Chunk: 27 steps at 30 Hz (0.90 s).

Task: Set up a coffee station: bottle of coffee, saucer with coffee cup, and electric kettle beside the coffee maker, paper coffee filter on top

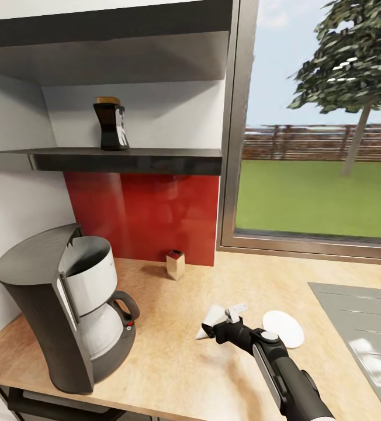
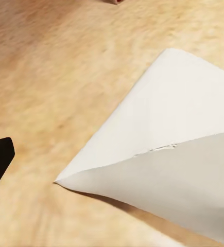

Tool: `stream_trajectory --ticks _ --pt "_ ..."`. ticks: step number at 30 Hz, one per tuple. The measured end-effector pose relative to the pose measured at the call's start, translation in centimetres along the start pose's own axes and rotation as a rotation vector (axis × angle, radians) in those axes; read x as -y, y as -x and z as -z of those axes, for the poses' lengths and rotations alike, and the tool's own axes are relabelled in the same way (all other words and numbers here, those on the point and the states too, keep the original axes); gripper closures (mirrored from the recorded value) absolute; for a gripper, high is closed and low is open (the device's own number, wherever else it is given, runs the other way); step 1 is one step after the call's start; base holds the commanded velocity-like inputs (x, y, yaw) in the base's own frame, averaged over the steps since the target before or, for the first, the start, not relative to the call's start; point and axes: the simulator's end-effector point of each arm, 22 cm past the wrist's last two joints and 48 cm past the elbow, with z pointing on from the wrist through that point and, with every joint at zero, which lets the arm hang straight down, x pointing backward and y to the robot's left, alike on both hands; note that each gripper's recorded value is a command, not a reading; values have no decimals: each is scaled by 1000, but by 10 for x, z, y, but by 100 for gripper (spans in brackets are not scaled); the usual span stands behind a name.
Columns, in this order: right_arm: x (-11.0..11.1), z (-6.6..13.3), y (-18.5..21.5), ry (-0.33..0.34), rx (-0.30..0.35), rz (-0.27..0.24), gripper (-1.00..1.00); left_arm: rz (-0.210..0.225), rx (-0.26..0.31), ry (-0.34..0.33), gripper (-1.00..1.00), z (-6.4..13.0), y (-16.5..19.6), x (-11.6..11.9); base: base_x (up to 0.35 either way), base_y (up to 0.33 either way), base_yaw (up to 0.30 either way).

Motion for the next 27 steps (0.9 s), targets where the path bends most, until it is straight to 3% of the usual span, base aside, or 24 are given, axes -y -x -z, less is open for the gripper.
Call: stream_trajectory --ticks 17,27 --pt "4 -4 -21 -18 -54 36 -100 0 0 0 -100 0 0 0 0 1 0" --pt "3 -5 -18 -17 -36 47 -100 0 0 0 -100 0 0 0 0 0 0"
